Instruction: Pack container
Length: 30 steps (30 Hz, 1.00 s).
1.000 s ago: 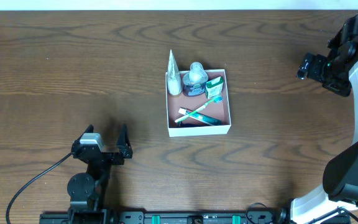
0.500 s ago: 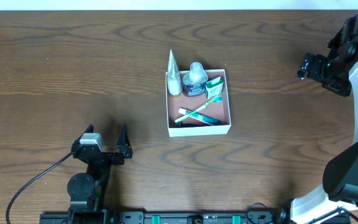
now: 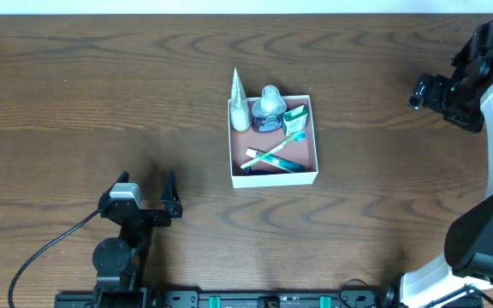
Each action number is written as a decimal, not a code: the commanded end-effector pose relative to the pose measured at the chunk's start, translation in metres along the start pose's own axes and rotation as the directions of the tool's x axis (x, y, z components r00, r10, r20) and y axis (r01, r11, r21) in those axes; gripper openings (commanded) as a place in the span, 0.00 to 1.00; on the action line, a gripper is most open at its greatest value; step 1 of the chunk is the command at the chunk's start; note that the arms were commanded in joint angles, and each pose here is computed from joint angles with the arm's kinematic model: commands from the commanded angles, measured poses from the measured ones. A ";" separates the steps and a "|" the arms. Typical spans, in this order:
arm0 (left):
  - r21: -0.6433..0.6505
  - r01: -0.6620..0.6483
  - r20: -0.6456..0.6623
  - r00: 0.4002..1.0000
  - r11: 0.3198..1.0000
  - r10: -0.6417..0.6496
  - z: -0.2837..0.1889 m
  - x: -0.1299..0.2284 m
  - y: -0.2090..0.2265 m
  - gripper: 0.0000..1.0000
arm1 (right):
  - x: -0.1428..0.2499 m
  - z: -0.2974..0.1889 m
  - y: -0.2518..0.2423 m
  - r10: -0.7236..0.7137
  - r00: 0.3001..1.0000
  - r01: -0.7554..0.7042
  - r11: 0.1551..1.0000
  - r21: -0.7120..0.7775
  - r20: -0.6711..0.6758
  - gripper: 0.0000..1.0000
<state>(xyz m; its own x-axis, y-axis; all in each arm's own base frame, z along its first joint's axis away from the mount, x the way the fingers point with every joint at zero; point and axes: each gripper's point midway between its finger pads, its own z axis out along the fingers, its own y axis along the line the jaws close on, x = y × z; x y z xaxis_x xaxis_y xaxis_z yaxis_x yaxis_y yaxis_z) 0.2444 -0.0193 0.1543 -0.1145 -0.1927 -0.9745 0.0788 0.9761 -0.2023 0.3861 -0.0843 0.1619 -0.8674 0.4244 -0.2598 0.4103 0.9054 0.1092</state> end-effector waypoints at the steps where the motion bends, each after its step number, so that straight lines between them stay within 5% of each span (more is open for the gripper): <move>1: -0.003 0.006 -0.049 0.999 1.000 -0.006 0.001 0.015 0.002 0.98 | -0.006 -0.036 0.008 -0.012 0.995 0.014 1.000 -0.022 0.098 0.99; 13: -0.003 0.006 -0.049 0.999 1.000 -0.006 0.001 0.015 0.002 0.98 | 0.037 -0.161 0.051 -0.200 0.869 0.229 0.974 -0.008 0.452 0.99; 21: -0.003 0.006 -0.049 0.999 1.000 -0.006 0.001 0.015 0.002 0.98 | 0.068 -0.212 0.077 -0.105 0.603 0.384 0.907 -0.172 0.791 0.99; 30: -0.003 0.006 -0.049 0.999 1.000 -0.006 0.001 0.015 0.002 0.98 | 0.116 -0.195 0.082 -0.068 0.351 0.573 0.804 -0.157 0.934 0.99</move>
<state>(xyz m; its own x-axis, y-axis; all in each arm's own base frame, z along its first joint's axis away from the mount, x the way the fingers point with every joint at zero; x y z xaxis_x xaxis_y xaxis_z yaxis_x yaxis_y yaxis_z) 0.2442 -0.0193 0.1544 -0.1160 -0.1931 -0.9743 0.0784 0.9761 -0.2028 0.2707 0.0276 0.3528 -0.0710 0.1208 -0.9901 -0.1335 0.9826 0.1295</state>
